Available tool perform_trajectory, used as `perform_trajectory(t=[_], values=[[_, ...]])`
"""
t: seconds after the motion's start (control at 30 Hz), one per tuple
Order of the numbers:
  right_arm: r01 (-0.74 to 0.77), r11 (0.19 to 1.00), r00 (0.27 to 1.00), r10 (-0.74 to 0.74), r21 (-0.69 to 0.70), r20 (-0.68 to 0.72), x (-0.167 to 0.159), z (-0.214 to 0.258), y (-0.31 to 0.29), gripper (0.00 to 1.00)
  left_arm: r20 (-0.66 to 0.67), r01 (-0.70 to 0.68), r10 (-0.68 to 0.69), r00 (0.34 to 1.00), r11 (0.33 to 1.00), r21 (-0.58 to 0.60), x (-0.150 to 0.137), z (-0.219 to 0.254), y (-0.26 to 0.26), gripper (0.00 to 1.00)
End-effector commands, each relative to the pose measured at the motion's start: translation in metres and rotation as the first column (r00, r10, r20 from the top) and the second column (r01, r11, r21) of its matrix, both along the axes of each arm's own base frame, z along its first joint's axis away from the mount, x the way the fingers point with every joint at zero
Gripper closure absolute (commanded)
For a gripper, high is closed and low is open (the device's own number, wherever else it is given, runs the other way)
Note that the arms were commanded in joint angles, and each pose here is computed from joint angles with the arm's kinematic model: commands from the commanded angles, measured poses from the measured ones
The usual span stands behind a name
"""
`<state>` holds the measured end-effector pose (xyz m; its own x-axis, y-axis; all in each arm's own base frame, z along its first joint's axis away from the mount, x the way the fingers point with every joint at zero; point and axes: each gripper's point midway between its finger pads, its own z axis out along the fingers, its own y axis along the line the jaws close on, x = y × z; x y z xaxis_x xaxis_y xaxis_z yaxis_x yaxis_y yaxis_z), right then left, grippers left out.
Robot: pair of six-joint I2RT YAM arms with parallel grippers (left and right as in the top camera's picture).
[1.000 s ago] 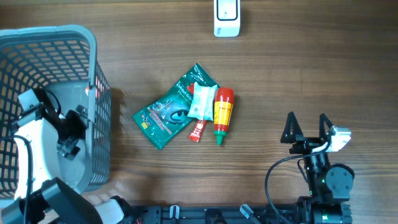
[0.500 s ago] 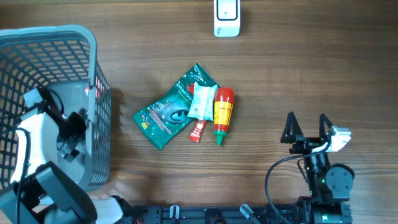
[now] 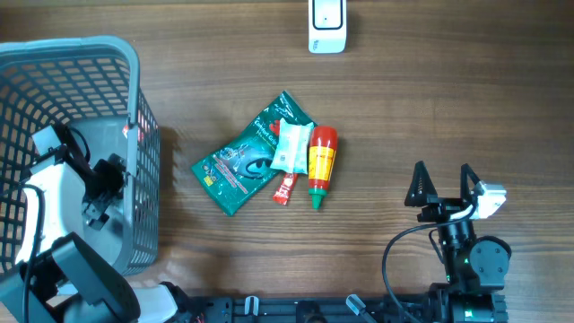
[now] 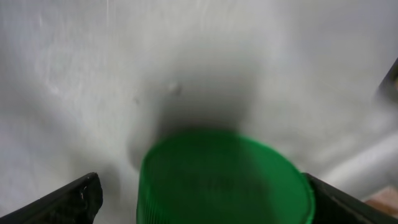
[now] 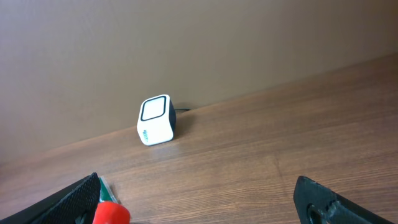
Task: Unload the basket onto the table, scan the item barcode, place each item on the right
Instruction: 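Lift the jar out and set it right of the sauce bottle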
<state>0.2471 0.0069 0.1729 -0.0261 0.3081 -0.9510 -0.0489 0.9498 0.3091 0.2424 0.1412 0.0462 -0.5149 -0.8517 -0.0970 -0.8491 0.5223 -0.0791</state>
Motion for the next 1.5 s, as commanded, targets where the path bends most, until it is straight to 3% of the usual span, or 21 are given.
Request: perform_trajectory(t=[0.0, 0.23, 0.43, 0.83, 1.0, 1.17, 1.33, 1.47], values=[[0.006, 1.000, 1.000, -0.007, 0.004, 0.012, -0.001, 0.003, -0.001, 0.00, -0.041, 0.008, -0.008, 0.999, 1.000, 0.006, -0.010, -0.019, -0.002, 0.10], [0.006, 1.000, 1.000, -0.007, 0.004, 0.012, -0.001, 0.003, -0.001, 0.00, -0.081, 0.009, -0.011, 0.997, 0.999, -0.031, -0.023, -0.027, -0.012, 0.25], [0.006, 1.000, 1.000, -0.007, 0.004, 0.012, -0.001, 0.003, -0.001, 0.00, -0.005, 0.015, -0.015, 1.000, 1.000, 0.017, -0.003, 0.000, 0.000, 0.30], [0.006, 1.000, 1.000, -0.007, 0.004, 0.012, -0.001, 0.003, -0.001, 0.00, 0.363, -0.035, -0.058, 0.930, 0.969, 0.244, 0.076, 0.204, 0.048, 0.31], [0.006, 1.000, 1.000, -0.007, 0.004, 0.012, -0.001, 0.003, -0.001, 0.00, 0.554, -0.053, -0.138, 0.821, 0.948, 0.314, 0.088, 0.310, 0.038, 0.31], [0.006, 1.000, 1.000, -0.007, 0.004, 0.012, -0.001, 0.003, -0.001, 0.00, 0.727, 0.110, -0.309, 0.614, 0.945, 0.309, 0.104, 0.381, -0.029, 0.31], [0.006, 1.000, 1.000, -0.007, 0.004, 0.012, -0.001, 0.003, -0.001, 0.00, 0.760, 0.360, -0.463, 0.456, 0.877, 0.318, 0.117, 0.396, -0.126, 0.31], [0.006, 1.000, 1.000, -0.007, 0.004, 0.012, -0.001, 0.003, -0.001, 0.00, 0.722, 0.511, -0.564, 0.401, 0.792, 0.335, 0.130, 0.379, -0.199, 0.31]])
